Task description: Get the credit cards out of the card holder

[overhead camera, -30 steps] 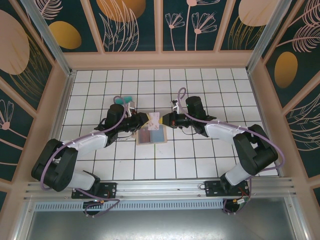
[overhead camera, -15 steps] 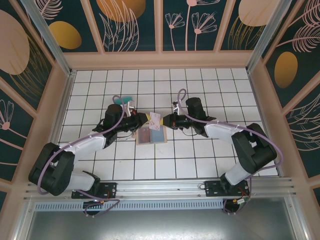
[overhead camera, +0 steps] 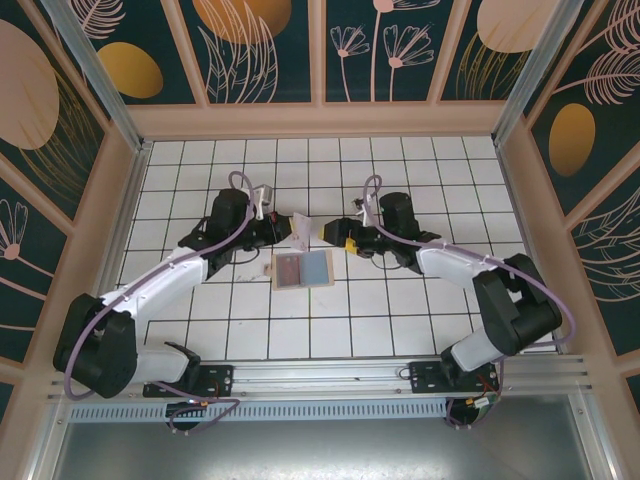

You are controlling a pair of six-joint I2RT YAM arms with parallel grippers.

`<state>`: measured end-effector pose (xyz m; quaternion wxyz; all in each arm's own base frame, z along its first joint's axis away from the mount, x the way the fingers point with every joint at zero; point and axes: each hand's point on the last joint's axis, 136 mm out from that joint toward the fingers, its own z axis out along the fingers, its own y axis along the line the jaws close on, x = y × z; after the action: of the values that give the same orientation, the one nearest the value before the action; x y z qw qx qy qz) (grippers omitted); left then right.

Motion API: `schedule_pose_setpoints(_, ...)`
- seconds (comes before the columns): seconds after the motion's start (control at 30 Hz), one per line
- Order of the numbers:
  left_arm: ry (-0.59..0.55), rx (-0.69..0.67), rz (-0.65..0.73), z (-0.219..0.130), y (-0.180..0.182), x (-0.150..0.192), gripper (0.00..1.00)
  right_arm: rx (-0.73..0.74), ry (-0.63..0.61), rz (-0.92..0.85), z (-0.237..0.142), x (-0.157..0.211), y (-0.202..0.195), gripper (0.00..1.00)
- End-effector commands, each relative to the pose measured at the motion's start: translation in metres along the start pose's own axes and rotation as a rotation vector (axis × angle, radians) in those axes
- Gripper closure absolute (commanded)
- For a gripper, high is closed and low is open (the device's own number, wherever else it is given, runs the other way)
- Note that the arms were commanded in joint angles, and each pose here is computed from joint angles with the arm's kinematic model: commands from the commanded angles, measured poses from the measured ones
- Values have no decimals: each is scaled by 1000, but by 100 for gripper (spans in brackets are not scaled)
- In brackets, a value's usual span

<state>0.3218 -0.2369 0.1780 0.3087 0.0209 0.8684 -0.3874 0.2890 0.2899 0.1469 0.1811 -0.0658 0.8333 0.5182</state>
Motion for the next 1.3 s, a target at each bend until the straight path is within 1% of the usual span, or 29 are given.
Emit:
schedule_pose_setpoints(0.0, -7, -201, 263, -18, 23, -9, 100, 10, -32, -60, -11, -6, 8, 1)
schedule_pose_setpoints(0.17, -36, -367, 527, -31, 35, -36, 100, 14, -54, -82, -18, -9, 12, 1)
schedule_pose_setpoints(0.23, -4, -408, 636, -32, 42, -36, 100, 14, -66, -87, -21, -11, 12, 1)
schedule_pose_setpoints(0.3, 4, -461, 743, -36, 44, -48, 100, 11, -77, -90, -25, -12, 12, 1)
schedule_pose_setpoints(0.37, 53, -528, 859, -37, 54, -52, 100, 8, -88, -94, -29, -14, 13, 1)
schedule_pose_setpoints(0.43, 82, -564, 938, -37, 60, -54, 100, 5, -92, -95, -31, -14, 13, 1)
schedule_pose_setpoints(0.57, 101, -645, 1108, -37, 71, -63, 100, -9, -98, -91, -33, -14, 15, 1)
schedule_pose_setpoints(0.67, 156, -699, 1220, -30, 83, -67, 100, -11, -96, -89, -34, -13, 15, 1)
schedule_pose_setpoints(0.83, 191, -750, 1295, -17, 99, -68, 100, -8, -101, -88, -35, -14, 15, 1)
schedule_pose_setpoints(1.0, 193, -756, 1331, -7, 104, -69, 100, 0, -107, -81, -38, -16, 11, 1)
schedule_pose_setpoints(1.03, 223, -754, 1335, -4, 113, -59, 100, 2, -108, -79, -38, -16, 10, 1)
schedule_pose_setpoints(1.27, 267, -706, 1332, 8, 122, -44, 100, 8, -112, -65, -39, -20, 4, 1)
